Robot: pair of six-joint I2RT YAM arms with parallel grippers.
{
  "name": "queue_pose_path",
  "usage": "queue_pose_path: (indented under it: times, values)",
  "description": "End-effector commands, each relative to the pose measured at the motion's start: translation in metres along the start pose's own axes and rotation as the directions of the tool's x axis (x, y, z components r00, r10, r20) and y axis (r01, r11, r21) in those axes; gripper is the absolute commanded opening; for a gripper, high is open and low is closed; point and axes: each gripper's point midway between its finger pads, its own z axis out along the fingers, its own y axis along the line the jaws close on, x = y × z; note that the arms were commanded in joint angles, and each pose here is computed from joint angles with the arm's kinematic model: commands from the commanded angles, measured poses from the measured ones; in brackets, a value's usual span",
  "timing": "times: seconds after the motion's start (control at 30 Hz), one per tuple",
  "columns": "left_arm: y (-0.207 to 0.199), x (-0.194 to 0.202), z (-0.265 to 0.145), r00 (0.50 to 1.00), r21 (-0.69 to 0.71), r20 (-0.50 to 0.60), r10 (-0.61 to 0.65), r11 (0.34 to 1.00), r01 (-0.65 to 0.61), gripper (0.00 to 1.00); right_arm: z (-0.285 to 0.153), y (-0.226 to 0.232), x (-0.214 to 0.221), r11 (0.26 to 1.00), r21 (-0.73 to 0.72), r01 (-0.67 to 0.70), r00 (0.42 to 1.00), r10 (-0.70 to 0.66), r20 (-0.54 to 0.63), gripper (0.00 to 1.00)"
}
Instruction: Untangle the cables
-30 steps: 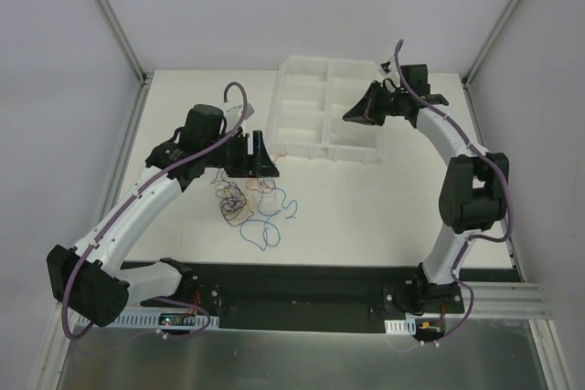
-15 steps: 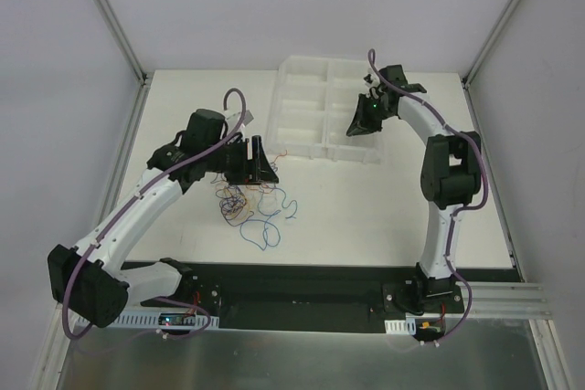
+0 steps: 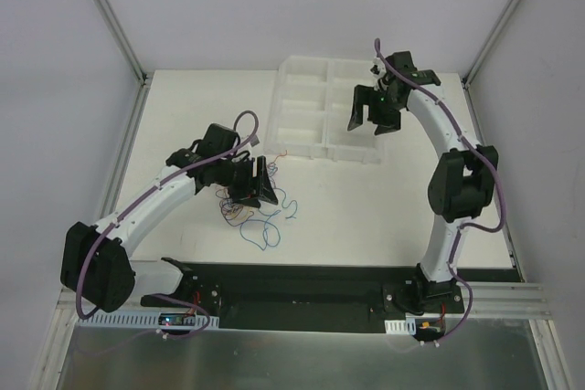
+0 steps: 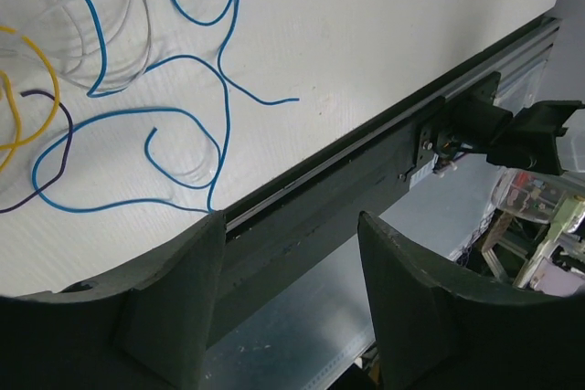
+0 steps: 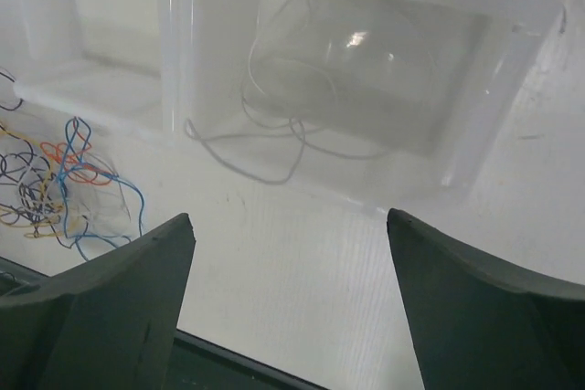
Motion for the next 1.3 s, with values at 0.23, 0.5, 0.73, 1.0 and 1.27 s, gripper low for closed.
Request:
queue_pose_path:
  times: [0.23,0.5,0.73,1.0,1.27]
  values:
    - [0.020,0.025,0.026,0.986,-0.085,-0.146,0.082,0.992,-0.095,0.57,-0.080,0.048,0.092,0.986,-0.165,-0.020,0.999,0.027,0.041,0.89]
    - [0.066,0.036,0.056,0.965,-0.257,-0.252,0.079,0.955,-0.146,0.49,-0.098,0.068,0.186,0.963,-0.268,-0.010,1.000,0.016,0.018,0.88]
    - [0.014,0.034,0.034,0.966,-0.099,-0.229,0.121,0.984,-0.147,0.00,-0.083,0.079,0.224,0.918,-0.395,-0.025,1.000,0.018,-0.023,0.92]
    - [-0.097,-0.015,-0.078,0.885,0.056,0.212,0.415,0.899,-0.435,0.00,-0.088,0.116,0.197,0.852,-0.524,-0.006,1.000,0.012,0.007,0.93]
    - [-0.183,-0.051,-0.175,0.682,0.037,0.509,0.525,0.778,-0.627,0.00,-0.136,0.170,0.129,0.749,-0.637,0.183,0.978,-0.073,0.195,0.96]
